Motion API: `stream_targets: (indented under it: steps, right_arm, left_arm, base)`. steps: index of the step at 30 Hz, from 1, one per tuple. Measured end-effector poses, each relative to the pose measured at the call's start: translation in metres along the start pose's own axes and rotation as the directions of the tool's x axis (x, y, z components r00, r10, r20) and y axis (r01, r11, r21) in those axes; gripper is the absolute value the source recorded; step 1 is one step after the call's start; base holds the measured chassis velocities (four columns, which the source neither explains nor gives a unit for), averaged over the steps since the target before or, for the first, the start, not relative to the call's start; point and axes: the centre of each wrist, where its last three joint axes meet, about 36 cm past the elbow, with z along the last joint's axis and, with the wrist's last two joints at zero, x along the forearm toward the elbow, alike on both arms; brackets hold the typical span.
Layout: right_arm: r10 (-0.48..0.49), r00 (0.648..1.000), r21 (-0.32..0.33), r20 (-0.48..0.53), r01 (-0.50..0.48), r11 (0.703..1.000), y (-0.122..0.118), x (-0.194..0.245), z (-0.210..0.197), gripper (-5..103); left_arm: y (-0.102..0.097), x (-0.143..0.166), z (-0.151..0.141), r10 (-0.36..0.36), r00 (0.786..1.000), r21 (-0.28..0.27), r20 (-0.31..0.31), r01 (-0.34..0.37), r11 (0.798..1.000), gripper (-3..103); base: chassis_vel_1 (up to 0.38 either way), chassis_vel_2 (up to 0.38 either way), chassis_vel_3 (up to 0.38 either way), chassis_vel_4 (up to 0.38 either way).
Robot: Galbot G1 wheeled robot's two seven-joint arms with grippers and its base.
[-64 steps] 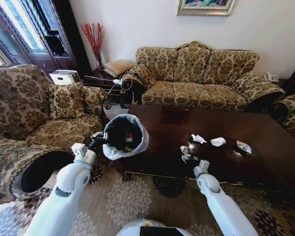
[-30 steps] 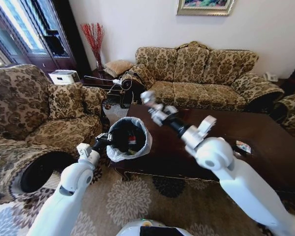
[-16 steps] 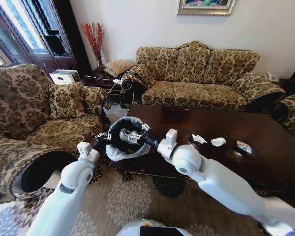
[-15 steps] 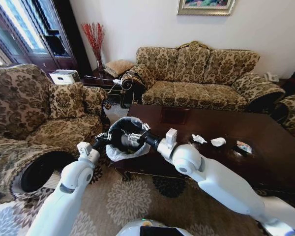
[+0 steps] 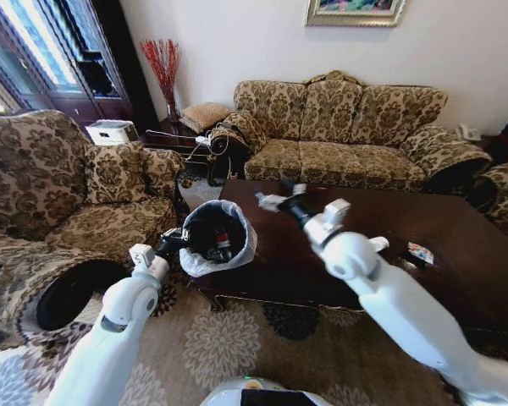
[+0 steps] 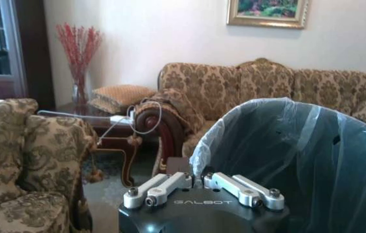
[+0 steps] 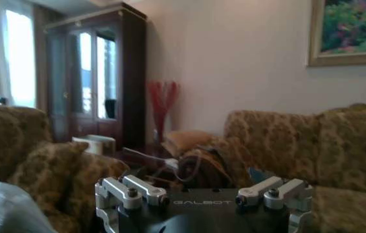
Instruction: Move to the front of the table and place the trash on the table into the trash bin.
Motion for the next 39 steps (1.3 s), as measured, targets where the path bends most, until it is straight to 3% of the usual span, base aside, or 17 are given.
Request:
stream_targets:
  steps: [5,17,27,39]
  right_arm:
    - [0.137,0.986,0.01,-0.097,-0.136,0.991,-0.039,0.017,0.038,100]
    - [0.257,0.948,0.037,-0.187,-0.254,0.966,-0.087,0.021,0.093,100]
    - [0.243,0.944,-0.031,-0.222,-0.256,0.966,-0.09,-0.005,0.123,100]
    - [0.128,0.943,-0.098,-0.308,-0.165,0.981,-0.079,-0.036,0.207,100]
  left_arm:
    - [-0.003,0.002,-0.001,0.0,1.0,0.003,0.006,0.0,1.0,4]
    - [-0.011,0.009,-0.004,0.009,1.0,0.007,0.014,-0.009,1.0,4]
    - [-0.014,0.014,-0.008,0.012,1.0,0.006,0.025,-0.012,1.0,4]
    - [-0.017,0.0,0.0,0.047,0.999,0.013,0.005,-0.047,0.999,4]
  base:
    - [-0.015,-0.016,0.024,0.014]
    - [-0.149,-0.151,0.15,0.148]
    - [-0.285,-0.283,0.286,0.281]
    - [-0.087,-0.09,0.073,0.074]
